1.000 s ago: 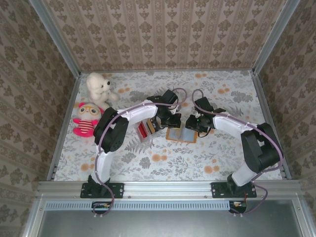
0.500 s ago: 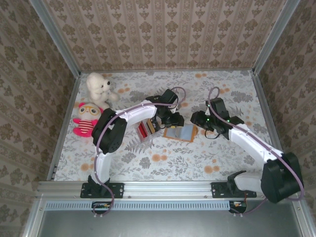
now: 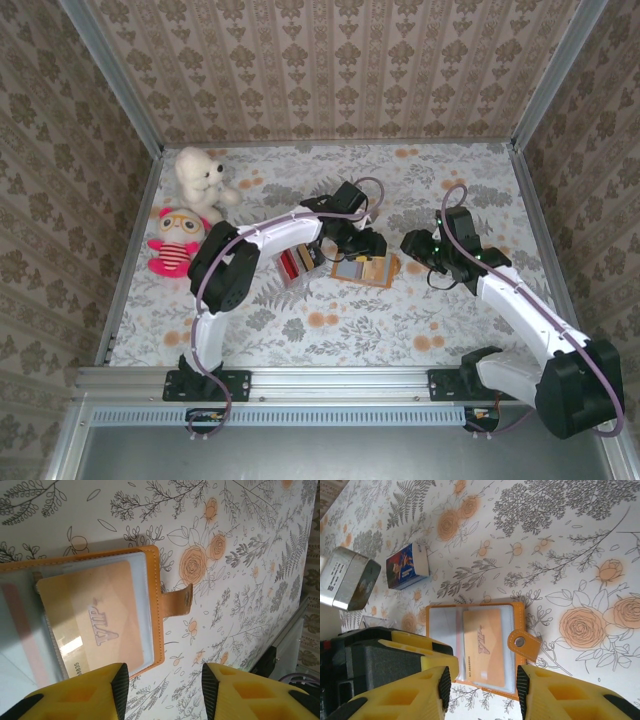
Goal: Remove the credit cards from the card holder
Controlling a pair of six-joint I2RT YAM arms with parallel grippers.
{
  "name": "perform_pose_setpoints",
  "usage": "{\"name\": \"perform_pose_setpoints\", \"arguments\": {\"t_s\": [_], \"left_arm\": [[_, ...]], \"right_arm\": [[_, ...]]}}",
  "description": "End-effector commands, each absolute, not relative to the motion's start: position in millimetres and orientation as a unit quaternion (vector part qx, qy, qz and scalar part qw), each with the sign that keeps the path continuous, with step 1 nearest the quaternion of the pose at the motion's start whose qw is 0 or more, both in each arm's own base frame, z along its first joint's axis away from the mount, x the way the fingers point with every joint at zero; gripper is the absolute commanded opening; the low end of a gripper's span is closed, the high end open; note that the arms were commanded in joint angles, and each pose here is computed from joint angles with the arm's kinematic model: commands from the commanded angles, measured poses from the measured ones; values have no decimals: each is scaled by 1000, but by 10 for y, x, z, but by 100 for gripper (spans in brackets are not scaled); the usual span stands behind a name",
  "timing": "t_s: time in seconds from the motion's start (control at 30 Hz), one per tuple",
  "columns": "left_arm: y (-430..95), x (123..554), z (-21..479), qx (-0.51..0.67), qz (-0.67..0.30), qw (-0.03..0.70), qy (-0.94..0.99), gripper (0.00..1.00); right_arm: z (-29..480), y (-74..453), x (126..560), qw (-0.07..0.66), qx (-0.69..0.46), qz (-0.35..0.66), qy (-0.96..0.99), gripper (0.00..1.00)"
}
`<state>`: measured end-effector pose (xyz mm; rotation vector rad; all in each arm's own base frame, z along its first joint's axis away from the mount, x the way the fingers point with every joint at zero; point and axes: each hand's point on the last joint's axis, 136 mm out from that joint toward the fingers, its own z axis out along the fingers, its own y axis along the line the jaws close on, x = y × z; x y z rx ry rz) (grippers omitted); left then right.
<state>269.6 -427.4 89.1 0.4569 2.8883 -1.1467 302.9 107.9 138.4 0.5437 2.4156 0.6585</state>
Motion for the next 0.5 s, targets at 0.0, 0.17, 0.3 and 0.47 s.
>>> {"name": "perform_pose_setpoints", "arguments": {"t_s": [0.0, 0.17, 0.3, 0.47], "left_arm": [[-4148, 2763, 987, 134, -359, 18, 924, 46], [-3993, 2823, 960, 123, -339, 27, 932, 42], [-3952, 2854, 942, 120, -334, 28, 934, 37], [-3949, 2861, 803, 111, -324, 15, 939, 33]], "right_arm": [[1290, 1194, 2988, 253, 193, 261, 911, 38], [1204, 1397, 3018, 233, 172, 251, 924, 31], [1061, 1559, 3044, 219, 157, 221, 937, 22], [794, 1638, 3123, 194, 165, 192, 948, 14]]}}
